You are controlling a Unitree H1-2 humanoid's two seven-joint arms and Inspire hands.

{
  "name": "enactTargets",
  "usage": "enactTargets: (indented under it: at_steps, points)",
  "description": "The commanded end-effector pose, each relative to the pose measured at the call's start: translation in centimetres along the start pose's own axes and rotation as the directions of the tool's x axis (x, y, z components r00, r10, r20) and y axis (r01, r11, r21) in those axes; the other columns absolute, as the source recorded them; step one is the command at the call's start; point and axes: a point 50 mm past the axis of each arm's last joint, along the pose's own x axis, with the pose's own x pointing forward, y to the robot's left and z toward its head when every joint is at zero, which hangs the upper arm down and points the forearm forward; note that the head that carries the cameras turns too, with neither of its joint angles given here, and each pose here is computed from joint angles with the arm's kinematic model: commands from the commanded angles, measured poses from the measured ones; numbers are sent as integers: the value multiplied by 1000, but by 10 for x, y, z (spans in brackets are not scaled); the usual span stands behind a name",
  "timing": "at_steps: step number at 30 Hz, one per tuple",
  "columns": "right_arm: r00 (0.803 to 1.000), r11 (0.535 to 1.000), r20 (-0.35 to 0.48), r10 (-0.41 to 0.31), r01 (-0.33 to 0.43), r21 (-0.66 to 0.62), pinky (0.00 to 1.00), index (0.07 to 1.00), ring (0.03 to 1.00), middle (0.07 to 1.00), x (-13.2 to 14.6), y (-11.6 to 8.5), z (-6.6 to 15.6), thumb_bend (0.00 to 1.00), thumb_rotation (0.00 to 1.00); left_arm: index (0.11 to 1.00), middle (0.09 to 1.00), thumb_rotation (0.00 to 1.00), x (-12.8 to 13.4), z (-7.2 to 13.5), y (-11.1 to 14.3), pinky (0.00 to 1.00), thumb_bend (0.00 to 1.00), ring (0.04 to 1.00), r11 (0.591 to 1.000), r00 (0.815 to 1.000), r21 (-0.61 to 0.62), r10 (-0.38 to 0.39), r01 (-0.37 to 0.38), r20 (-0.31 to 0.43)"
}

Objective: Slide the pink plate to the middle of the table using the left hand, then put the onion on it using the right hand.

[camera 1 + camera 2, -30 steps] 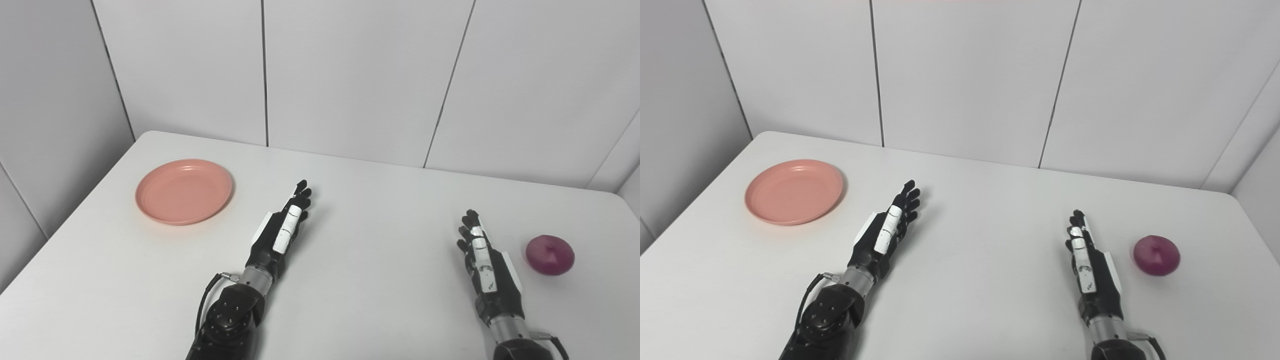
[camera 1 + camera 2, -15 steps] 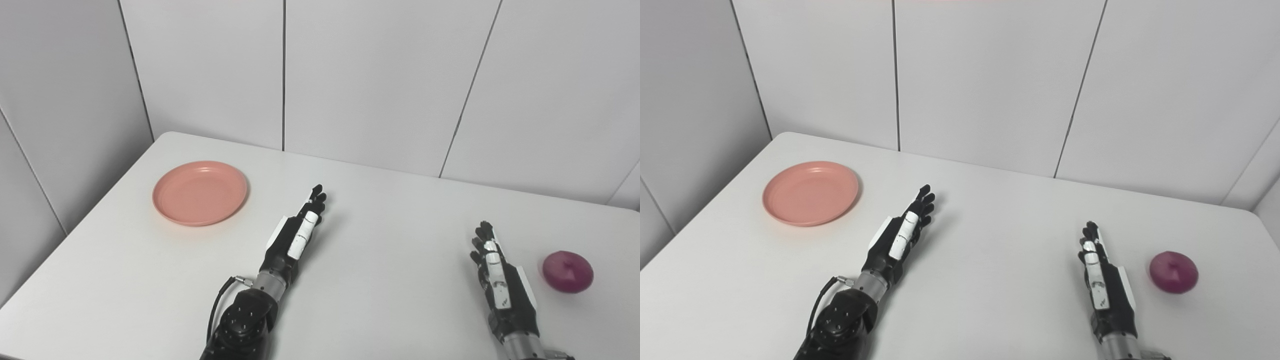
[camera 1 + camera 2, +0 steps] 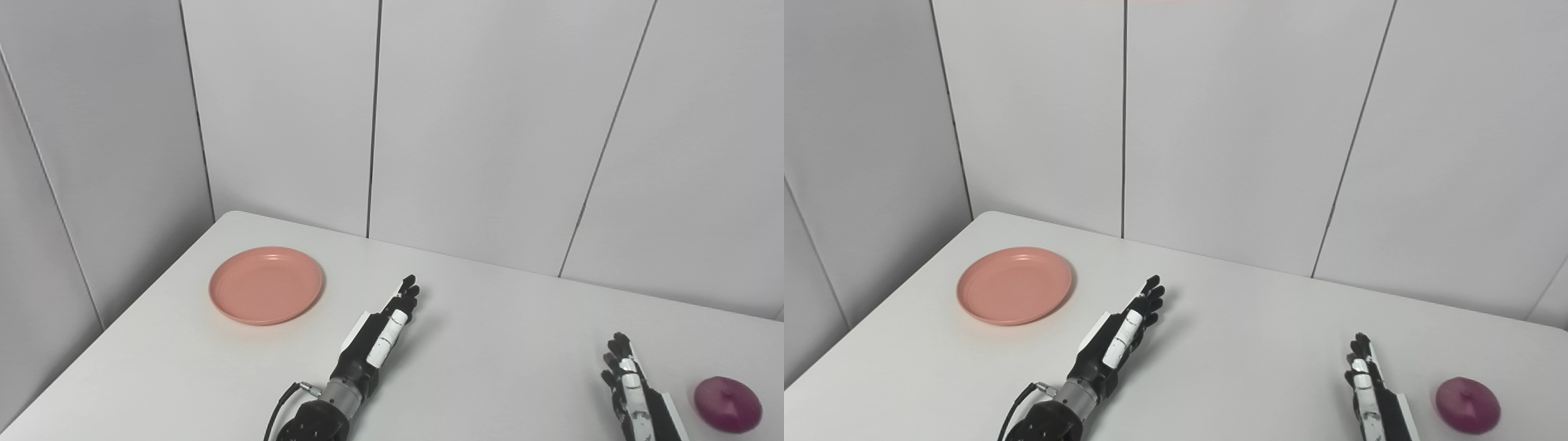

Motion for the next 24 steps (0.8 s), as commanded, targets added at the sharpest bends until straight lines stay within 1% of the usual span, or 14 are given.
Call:
enactTargets:
  at_steps: [1,7,12,16,21,24]
  points:
    - [996,1000,89,-9,9,3,1000,1000,1000,1000,6,-3,15,474,1000,1000,1000,1000,18,30,0,1000,808,1000,1000,995,20,-22,20,95]
    - [996,1000,85,-9,8,10,1000,1000,1000,1000,4,-3,17,477,1000,1000,1000,1000,18,37,6,1000,809,1000,998,994,54,-26,21,106]
    - [996,1000,83,-10,10,8,1000,1000,1000,1000,4,-4,19,463,1000,1000,1000,1000,20,42,16,1000,807,1000,995,993,89,-57,49,99]
    - [997,1000,83,-3,2,18,1000,1000,1000,1000,4,-4,20,432,1000,1000,1000,1000,23,43,25,1000,809,1000,995,994,96,-41,31,102]
    - [997,1000,81,-11,10,16,1000,1000,1000,1000,3,-8,22,401,1000,1000,1000,1000,26,45,35,1000,816,1000,995,993,96,-26,15,116]
    - [997,1000,75,-8,6,19,1000,1000,1000,1000,2,-11,23,403,1000,1000,1000,1000,28,48,41,1000,813,1000,990,992,143,-27,9,124]
